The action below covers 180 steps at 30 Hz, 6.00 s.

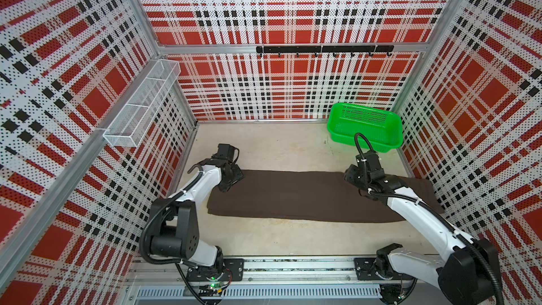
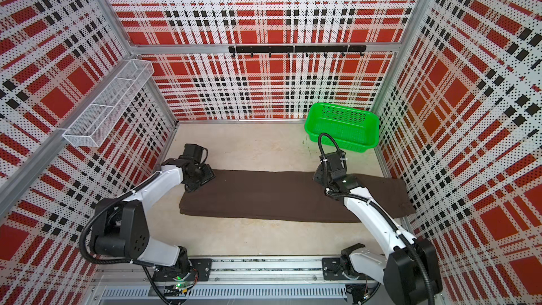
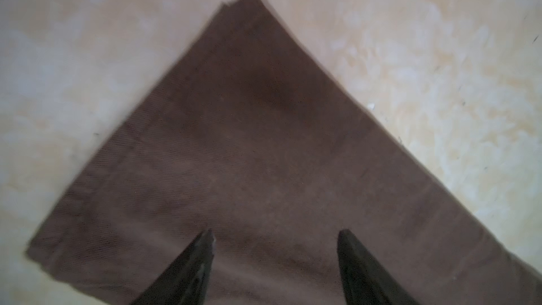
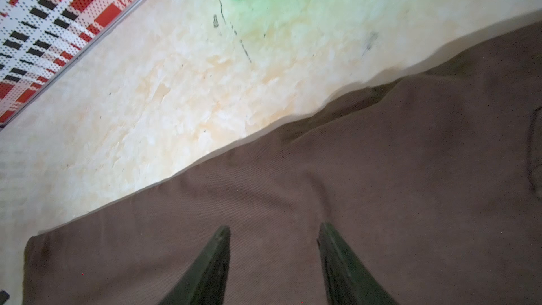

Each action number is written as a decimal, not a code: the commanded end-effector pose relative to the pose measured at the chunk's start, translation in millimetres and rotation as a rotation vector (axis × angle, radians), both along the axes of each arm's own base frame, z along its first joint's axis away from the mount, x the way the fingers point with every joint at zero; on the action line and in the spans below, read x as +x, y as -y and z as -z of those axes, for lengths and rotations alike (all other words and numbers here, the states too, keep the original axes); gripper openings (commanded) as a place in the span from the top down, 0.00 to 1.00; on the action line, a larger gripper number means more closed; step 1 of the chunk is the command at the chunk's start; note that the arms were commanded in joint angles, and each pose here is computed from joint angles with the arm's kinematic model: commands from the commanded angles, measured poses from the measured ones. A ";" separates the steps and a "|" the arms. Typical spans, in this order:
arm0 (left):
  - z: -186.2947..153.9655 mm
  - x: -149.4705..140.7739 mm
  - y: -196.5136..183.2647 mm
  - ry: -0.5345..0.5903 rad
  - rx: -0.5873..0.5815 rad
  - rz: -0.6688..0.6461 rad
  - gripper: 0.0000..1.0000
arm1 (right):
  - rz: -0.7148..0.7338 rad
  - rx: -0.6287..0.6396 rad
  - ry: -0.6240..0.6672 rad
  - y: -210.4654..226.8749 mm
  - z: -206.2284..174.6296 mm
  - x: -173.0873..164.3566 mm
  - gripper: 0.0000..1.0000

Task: Fold and stack the trousers
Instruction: Move the trousers to the center of the table, then fold the trousers at the center of the table.

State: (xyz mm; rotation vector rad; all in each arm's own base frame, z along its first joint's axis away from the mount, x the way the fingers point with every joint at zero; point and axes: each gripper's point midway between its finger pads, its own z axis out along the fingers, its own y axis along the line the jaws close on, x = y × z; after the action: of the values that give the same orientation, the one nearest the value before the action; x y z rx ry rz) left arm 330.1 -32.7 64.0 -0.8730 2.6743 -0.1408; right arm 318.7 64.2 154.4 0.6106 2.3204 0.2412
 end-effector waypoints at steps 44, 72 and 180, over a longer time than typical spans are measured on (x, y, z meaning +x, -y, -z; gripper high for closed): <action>-26.1 98.1 -141.7 0.002 0.148 -0.108 0.25 | 0.055 -0.068 -0.209 66.5 76.9 48.4 0.57; 11.4 86.5 -185.8 -0.185 0.205 0.047 0.14 | -0.316 0.109 -0.202 -84.7 91.8 17.1 0.55; -74.3 69.0 20.8 0.001 -0.044 0.173 1.00 | -0.266 0.046 -0.241 -61.4 93.0 42.2 0.54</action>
State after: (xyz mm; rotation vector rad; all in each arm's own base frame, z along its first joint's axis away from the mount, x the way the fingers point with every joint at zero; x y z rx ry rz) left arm 395.7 -21.4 113.6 -0.6347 2.8294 -0.0747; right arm 355.3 127.3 59.7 0.3594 2.6432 0.3738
